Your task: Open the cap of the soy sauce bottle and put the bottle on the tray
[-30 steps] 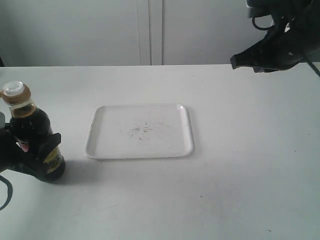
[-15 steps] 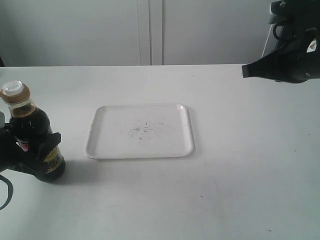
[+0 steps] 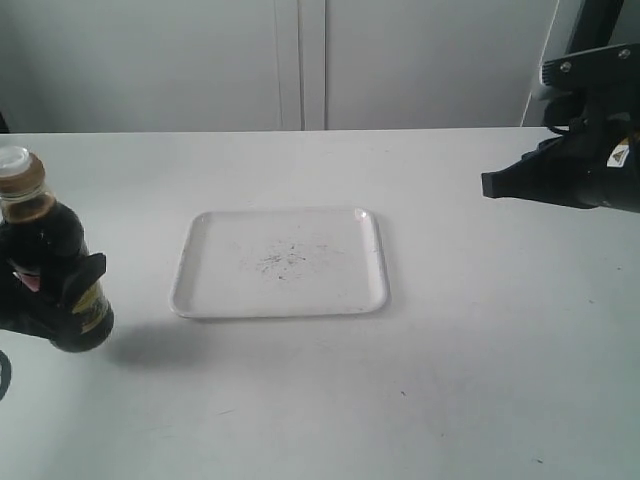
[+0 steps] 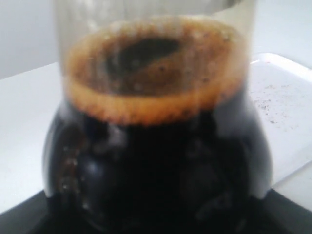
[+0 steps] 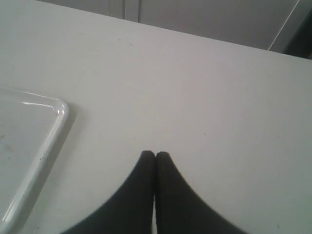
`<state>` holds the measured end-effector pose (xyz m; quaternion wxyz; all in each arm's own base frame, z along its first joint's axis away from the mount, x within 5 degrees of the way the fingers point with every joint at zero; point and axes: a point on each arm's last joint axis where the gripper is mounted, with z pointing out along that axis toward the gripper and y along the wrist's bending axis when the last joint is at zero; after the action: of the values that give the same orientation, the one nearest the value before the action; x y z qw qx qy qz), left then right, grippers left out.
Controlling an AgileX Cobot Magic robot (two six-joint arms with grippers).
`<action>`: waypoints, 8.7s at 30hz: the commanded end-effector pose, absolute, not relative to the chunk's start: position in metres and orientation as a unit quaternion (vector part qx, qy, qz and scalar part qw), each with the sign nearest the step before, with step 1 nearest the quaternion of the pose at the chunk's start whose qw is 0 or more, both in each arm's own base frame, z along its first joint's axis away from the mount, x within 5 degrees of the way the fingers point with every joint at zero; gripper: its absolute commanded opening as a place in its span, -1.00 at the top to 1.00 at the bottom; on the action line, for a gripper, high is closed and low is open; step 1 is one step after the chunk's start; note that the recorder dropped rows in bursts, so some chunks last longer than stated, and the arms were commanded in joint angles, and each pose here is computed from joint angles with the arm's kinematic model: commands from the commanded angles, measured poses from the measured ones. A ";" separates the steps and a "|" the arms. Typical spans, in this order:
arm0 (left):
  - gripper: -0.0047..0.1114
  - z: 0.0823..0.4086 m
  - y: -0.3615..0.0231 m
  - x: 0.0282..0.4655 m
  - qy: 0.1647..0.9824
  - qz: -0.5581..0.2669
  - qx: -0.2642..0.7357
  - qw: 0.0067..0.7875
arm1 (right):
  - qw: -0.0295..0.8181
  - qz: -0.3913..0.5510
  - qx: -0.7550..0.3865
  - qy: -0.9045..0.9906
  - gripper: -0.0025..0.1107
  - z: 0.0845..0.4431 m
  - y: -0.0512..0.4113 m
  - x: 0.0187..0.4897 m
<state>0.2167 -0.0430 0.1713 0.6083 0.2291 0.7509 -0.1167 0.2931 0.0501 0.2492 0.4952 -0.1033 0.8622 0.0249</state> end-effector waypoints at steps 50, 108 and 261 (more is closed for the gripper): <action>0.92 0.233 -0.183 0.316 0.661 -0.247 0.275 0.653 | 0.506 0.023 -0.101 0.856 0.96 0.250 0.048 0.293; -0.89 0.175 -0.225 0.355 0.739 -0.240 0.273 0.567 | 0.514 0.024 -0.100 0.852 0.96 0.251 0.048 0.294; 0.92 0.347 -0.009 0.108 0.866 0.015 0.091 0.492 | 0.593 -0.022 -0.110 0.797 0.96 0.359 0.020 0.153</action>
<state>0.1179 -0.0099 0.3503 0.4648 0.1052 0.8787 0.0276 0.1676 0.0221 0.3579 0.5680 -0.1176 0.8140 -0.0303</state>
